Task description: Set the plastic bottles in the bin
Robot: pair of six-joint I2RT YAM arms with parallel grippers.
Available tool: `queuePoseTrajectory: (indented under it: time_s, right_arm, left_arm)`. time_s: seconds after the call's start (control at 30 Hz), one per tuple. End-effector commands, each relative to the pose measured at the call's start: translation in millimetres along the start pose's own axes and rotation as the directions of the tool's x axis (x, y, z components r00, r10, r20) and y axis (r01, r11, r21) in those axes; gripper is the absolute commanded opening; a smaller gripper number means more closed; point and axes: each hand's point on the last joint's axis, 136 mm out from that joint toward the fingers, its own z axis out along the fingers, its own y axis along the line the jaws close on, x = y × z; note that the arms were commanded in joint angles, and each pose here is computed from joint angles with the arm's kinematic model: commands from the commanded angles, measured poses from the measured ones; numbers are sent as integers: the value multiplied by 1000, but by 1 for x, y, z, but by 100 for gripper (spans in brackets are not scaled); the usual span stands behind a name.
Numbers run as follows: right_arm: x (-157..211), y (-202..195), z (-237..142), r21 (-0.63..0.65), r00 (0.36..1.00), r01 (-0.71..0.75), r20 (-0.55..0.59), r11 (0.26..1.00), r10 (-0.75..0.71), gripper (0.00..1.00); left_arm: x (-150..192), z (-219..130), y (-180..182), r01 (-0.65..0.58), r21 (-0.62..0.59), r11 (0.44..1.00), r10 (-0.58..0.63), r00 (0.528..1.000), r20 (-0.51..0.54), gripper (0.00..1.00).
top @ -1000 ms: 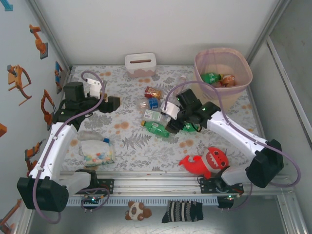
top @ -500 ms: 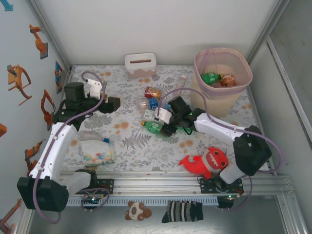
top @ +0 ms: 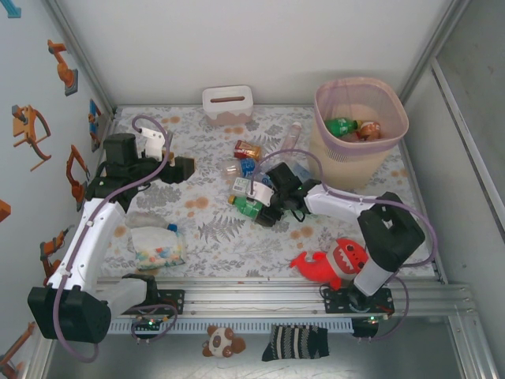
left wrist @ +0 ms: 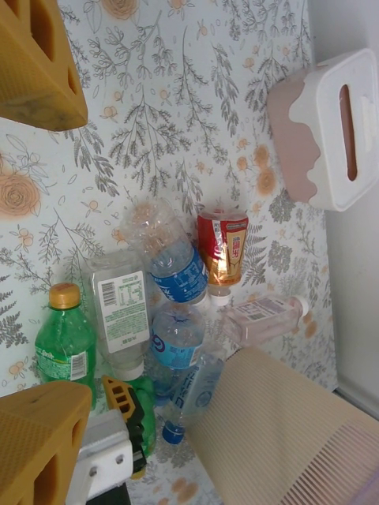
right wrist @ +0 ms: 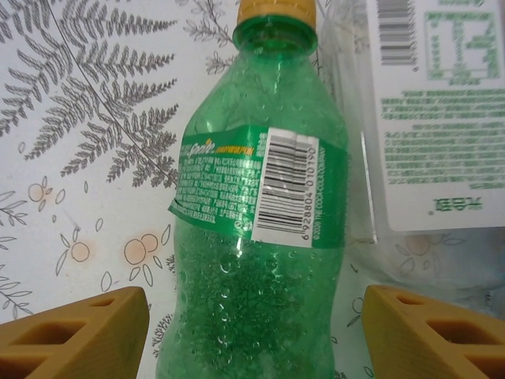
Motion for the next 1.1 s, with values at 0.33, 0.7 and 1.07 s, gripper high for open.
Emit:
queuePoseTrajectory:
  time_s: [0.33,0.7,1.07]
  right_arm:
    - [15,3,29,-7,999,-14,-29,1000,14,65]
    - [9,5,17,-6,1000,-24,-17,1000,24,52]
    - [-38,-2,-32,23,997,-9,79,1000,7,49]
  left_arm:
    - [2,1,1,1,3,1000,-1,1000,-4,82]
    - [1,1,1,-1,3,1000,1,1000,-3,82]
    - [1,0,1,-2,4,1000,2,1000,-1,82]
